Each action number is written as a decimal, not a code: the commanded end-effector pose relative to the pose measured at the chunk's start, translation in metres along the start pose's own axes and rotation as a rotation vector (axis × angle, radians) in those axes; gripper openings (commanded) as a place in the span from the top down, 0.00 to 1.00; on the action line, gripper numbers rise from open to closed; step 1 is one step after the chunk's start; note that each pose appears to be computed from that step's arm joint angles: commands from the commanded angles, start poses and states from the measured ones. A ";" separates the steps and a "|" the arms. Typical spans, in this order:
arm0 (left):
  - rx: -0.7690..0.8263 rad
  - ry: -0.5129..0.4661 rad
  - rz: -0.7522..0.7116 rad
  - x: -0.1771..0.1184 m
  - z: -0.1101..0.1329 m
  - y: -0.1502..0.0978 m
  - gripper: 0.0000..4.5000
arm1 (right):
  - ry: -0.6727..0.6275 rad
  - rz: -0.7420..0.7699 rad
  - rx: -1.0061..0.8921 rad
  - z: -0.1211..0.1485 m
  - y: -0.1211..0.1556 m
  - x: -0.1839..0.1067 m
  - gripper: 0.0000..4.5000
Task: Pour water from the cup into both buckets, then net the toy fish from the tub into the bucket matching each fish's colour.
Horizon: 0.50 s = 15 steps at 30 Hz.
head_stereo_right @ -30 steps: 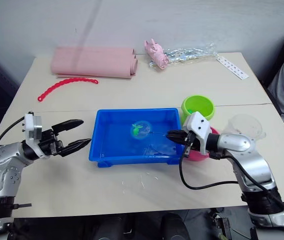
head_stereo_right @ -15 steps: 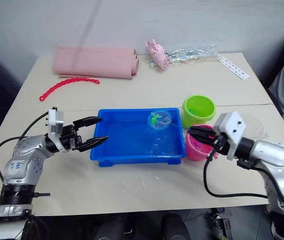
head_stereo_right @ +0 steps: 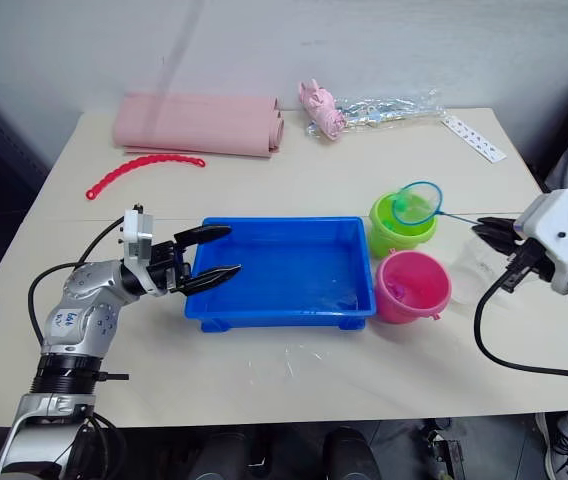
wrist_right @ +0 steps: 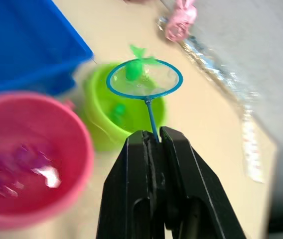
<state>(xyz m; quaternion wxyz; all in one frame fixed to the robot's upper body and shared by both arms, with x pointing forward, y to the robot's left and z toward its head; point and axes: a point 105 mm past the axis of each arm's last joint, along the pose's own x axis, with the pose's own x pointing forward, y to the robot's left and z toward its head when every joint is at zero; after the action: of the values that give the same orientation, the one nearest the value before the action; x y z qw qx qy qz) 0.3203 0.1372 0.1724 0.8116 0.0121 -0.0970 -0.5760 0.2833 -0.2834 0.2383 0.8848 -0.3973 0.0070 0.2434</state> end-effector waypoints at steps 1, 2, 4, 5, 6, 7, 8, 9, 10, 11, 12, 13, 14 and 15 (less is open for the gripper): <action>0.026 -0.057 -0.045 0.009 0.015 -0.010 0.01 | 0.025 -0.081 -0.239 0.001 -0.013 0.000 1.00; 0.025 -0.060 -0.052 0.011 0.015 -0.012 0.01 | 0.028 -0.086 -0.282 0.001 -0.013 0.001 1.00; 0.024 -0.063 -0.056 0.014 0.014 -0.014 0.01 | 0.038 -0.083 -0.346 0.001 -0.012 0.002 1.00; 0.022 -0.068 -0.056 0.016 0.015 -0.015 0.01 | 0.036 -0.073 -0.393 0.002 -0.009 0.004 1.00; 0.020 -0.072 -0.057 0.019 0.015 -0.015 0.01 | 0.050 -0.056 -0.455 0.000 -0.005 0.005 1.00; 0.020 -0.076 -0.057 0.020 0.015 -0.016 0.01 | 0.069 -0.041 -0.516 -0.002 -0.003 0.006 1.00; 0.019 -0.079 -0.057 0.022 0.015 -0.016 0.01 | 0.084 -0.034 -0.554 -0.005 -0.002 0.007 1.00; 0.019 -0.082 -0.056 0.023 0.015 -0.016 0.01 | 0.108 -0.044 -0.581 -0.008 -0.004 0.006 1.00; 0.019 -0.084 -0.054 0.023 0.015 -0.016 0.01 | 0.126 -0.047 -0.611 -0.010 -0.006 0.006 1.00; 0.019 -0.085 -0.052 0.024 0.015 -0.016 0.01 | 0.143 -0.050 -0.646 -0.012 -0.008 0.005 1.00; 0.020 -0.087 -0.050 0.025 0.015 -0.016 0.01 | 0.152 -0.061 -0.674 -0.012 -0.010 0.004 1.00; 0.019 -0.088 -0.048 0.025 0.015 -0.016 0.01 | 0.158 -0.066 -0.693 -0.012 -0.012 0.004 1.00; 0.019 -0.088 -0.047 0.026 0.015 -0.016 0.01 | 0.166 -0.072 -0.710 -0.013 -0.014 0.004 1.00; 0.019 -0.088 -0.047 0.026 0.014 -0.016 0.01 | 0.173 -0.082 -0.737 -0.013 -0.017 0.004 1.00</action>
<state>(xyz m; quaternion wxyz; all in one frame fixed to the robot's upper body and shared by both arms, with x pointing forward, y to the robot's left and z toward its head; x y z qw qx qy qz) 0.3137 0.1116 0.1794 0.7965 -0.0112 -0.1188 -0.5927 0.2952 -0.2960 0.2230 0.7183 -0.6689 -0.0026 0.1914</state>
